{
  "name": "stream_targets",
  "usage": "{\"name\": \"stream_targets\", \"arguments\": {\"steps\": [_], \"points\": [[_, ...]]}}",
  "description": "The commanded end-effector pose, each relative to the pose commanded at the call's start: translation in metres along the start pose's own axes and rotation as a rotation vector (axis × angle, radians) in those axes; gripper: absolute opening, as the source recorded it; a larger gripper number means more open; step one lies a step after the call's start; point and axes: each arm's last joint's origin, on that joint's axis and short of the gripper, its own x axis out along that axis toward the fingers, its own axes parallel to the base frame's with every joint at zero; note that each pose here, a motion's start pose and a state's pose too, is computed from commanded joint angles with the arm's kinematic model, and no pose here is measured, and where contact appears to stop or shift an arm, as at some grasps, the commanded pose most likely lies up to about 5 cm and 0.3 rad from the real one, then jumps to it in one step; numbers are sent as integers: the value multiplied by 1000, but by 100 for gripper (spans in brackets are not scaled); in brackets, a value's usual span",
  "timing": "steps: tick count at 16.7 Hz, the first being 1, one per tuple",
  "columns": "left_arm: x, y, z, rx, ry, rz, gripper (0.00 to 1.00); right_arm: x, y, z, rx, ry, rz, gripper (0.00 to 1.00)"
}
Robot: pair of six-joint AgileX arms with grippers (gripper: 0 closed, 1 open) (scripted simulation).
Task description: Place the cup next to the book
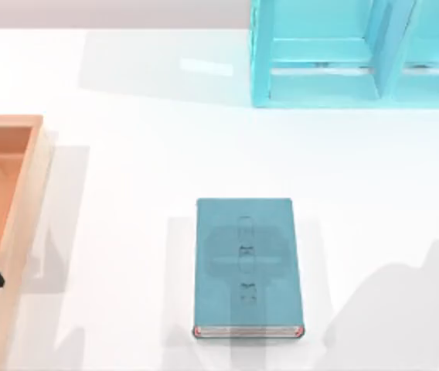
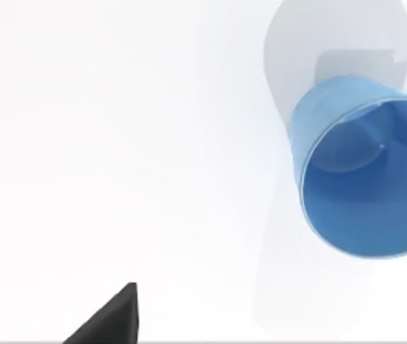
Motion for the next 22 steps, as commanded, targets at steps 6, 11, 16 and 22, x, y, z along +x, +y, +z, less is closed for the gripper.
{"name": "stream_targets", "arguments": {"steps": [6,11,16,22], "points": [[0,0,0,0,0,0,100,21,-2,0,1,-2,3,100],[0,0,0,0,0,0,100,79,-3,-1,1,4,-7,100],[0,0,0,0,0,0,100,100,0,0,0,0,0,100],[0,0,0,0,0,0,100,100,0,0,0,0,0,70]]}}
